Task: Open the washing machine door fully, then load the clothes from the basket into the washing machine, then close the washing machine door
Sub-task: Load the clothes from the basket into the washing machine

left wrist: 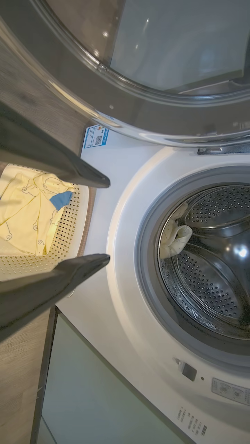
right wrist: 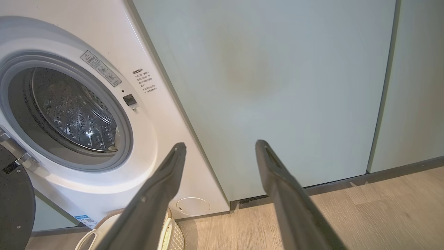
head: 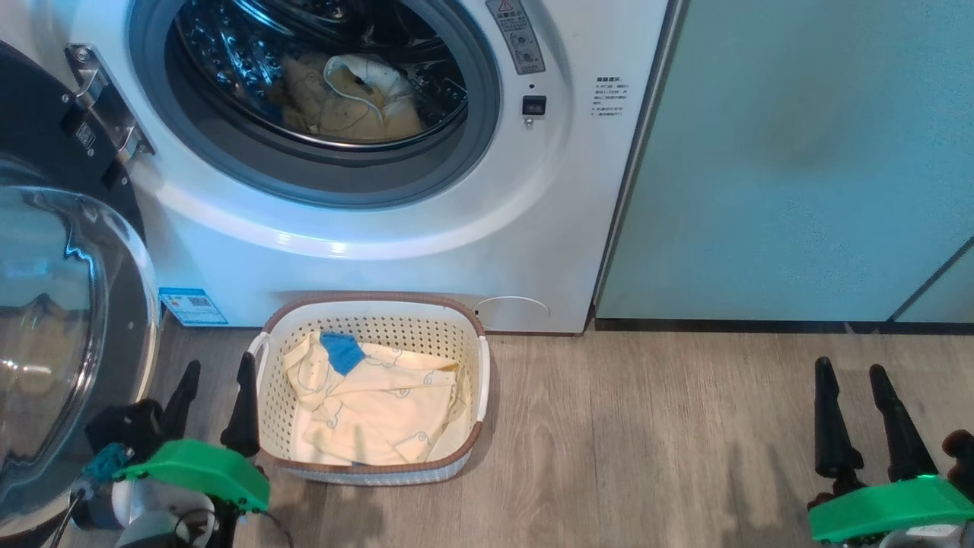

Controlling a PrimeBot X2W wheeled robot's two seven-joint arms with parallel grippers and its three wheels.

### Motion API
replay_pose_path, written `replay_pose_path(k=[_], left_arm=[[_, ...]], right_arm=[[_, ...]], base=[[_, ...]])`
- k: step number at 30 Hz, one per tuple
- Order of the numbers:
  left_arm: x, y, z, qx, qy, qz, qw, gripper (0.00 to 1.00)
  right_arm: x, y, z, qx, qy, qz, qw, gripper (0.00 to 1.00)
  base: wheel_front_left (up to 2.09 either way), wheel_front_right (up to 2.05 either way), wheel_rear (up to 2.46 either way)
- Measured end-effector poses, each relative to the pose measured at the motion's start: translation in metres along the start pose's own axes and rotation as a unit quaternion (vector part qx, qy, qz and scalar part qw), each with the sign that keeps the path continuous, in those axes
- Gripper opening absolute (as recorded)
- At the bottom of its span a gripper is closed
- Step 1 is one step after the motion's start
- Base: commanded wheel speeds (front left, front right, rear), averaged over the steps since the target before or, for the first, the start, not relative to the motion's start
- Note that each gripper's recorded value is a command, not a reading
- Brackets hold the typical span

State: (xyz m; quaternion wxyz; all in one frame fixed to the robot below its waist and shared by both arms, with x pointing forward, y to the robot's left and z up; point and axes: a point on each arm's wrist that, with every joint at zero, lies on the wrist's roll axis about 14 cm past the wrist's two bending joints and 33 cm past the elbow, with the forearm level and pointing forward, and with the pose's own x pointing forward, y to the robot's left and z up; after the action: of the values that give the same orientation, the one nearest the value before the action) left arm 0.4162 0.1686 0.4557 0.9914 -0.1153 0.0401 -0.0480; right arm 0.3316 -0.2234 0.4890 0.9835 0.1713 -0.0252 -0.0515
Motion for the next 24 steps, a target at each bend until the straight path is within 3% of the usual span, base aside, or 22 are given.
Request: replay_pose_path(k=[24], left_arm=[[-0.0030,0.0008,0.0013,-0.004,-0.003,0.004,1.000,1.00]], right_arm=[[0.0018,0.0058,-0.0013,0.001,0.002,0.009,1.000,1.00]], base=[[0.00,0.00,0.00]])
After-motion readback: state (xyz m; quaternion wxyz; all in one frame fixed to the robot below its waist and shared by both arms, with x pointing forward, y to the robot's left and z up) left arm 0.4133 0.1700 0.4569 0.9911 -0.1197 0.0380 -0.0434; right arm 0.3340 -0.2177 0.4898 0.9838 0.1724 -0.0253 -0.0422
